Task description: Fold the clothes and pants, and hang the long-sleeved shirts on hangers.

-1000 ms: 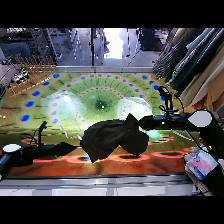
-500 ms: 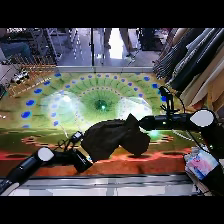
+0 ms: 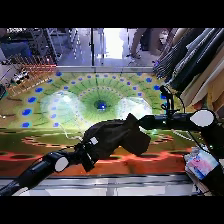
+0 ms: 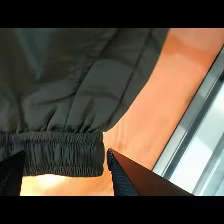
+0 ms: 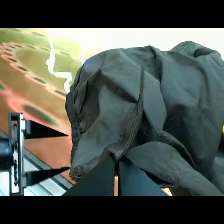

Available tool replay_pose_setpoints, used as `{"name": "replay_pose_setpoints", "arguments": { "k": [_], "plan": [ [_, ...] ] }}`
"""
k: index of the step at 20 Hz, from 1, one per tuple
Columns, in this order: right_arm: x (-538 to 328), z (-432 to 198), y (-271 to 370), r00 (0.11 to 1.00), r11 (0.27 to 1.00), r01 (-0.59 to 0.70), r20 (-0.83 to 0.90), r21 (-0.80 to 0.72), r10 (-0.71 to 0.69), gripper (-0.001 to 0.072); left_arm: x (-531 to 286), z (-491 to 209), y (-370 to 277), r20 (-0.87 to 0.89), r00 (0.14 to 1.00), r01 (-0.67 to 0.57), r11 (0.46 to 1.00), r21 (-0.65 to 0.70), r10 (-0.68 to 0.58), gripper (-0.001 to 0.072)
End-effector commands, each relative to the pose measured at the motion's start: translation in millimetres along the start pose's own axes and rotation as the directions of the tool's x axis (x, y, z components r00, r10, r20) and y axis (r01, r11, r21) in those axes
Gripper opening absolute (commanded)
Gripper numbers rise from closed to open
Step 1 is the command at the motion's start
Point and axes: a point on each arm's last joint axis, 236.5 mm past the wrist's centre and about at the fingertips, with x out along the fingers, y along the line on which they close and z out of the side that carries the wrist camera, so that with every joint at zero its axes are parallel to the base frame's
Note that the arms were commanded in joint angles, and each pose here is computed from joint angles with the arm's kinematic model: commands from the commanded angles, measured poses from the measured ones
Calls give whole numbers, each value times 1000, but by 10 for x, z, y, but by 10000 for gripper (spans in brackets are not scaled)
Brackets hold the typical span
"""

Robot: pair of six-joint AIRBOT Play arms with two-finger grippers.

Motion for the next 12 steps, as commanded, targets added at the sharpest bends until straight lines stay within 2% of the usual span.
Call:
{"name": "replay_pose_setpoints", "arguments": {
  "k": [1,7,12],
  "plan": [
    [-5,25,-10,1000,1000,5,10,-1,-5,10,95,-103,-33,-101,995,1,995,97,8,558],
    [-5,15,-56,1000,1000,24,6,-11,-24,10,176,-179,-238,-145,989,48,987,151,-26,558],
    [-5,7,-61,1000,1000,26,2,-12,-26,9,362,-172,-164,-126,992,16,995,100,-3,557]
  ]
}}
